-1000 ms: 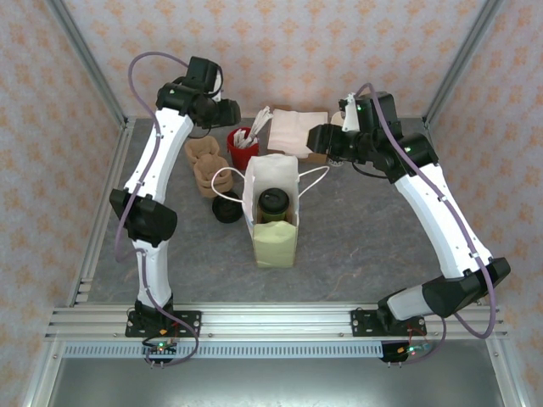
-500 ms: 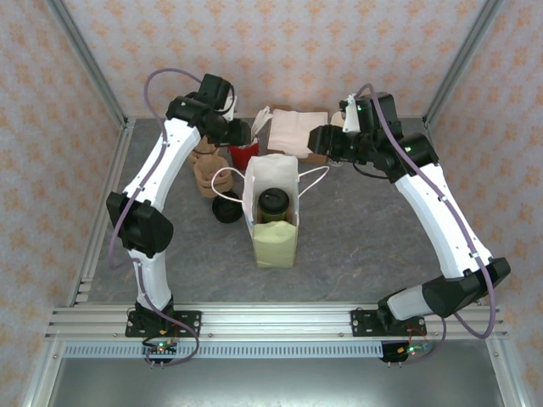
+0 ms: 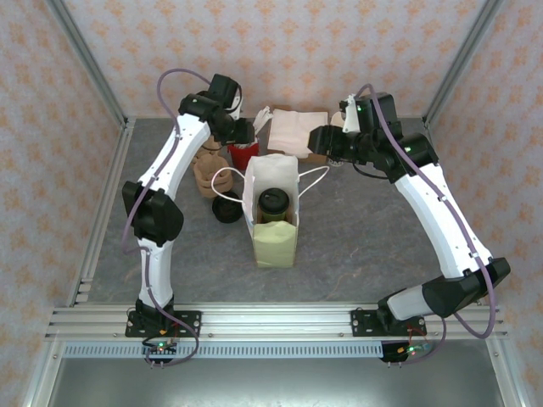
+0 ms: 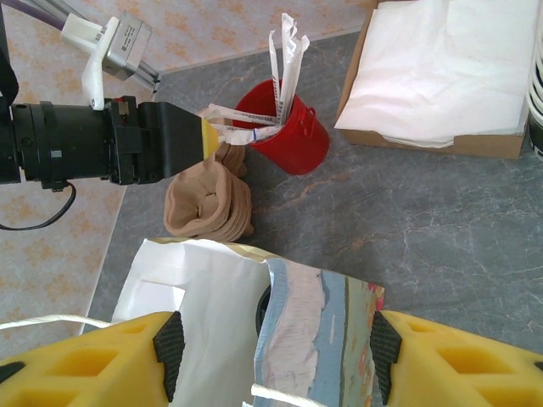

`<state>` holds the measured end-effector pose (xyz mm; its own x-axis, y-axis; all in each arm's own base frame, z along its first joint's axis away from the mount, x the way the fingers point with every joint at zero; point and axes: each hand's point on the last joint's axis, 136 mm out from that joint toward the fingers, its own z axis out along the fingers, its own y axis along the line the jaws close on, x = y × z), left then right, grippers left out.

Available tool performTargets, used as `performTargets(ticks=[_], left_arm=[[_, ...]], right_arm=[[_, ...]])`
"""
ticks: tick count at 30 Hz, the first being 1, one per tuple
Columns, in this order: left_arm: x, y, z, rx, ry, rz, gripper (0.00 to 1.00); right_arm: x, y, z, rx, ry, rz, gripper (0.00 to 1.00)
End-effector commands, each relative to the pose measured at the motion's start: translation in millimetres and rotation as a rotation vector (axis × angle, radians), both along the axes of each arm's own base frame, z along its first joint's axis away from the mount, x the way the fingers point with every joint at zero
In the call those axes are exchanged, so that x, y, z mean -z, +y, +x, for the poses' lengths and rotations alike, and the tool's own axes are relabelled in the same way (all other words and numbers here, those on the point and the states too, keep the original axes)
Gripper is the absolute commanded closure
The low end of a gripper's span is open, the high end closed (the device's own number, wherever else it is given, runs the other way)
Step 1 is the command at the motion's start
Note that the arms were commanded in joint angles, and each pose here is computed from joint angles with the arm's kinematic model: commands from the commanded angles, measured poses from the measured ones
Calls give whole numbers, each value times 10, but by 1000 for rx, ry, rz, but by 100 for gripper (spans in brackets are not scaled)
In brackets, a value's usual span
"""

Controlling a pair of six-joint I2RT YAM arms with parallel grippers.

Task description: Pack the takeout coffee

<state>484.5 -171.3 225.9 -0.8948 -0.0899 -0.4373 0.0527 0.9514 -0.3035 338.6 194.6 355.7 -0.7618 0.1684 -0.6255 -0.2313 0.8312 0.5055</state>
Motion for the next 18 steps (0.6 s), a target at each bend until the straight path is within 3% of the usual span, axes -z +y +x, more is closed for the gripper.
performTargets(ticks=[1,18], left_arm=[[-72,67,63,-7,-33,34,60],[68,222,149,-30,-10,91,65]], right_arm=[[6,-95,-24,18,-12,-25,38],[58,-141,25,23,-2,-34,38]])
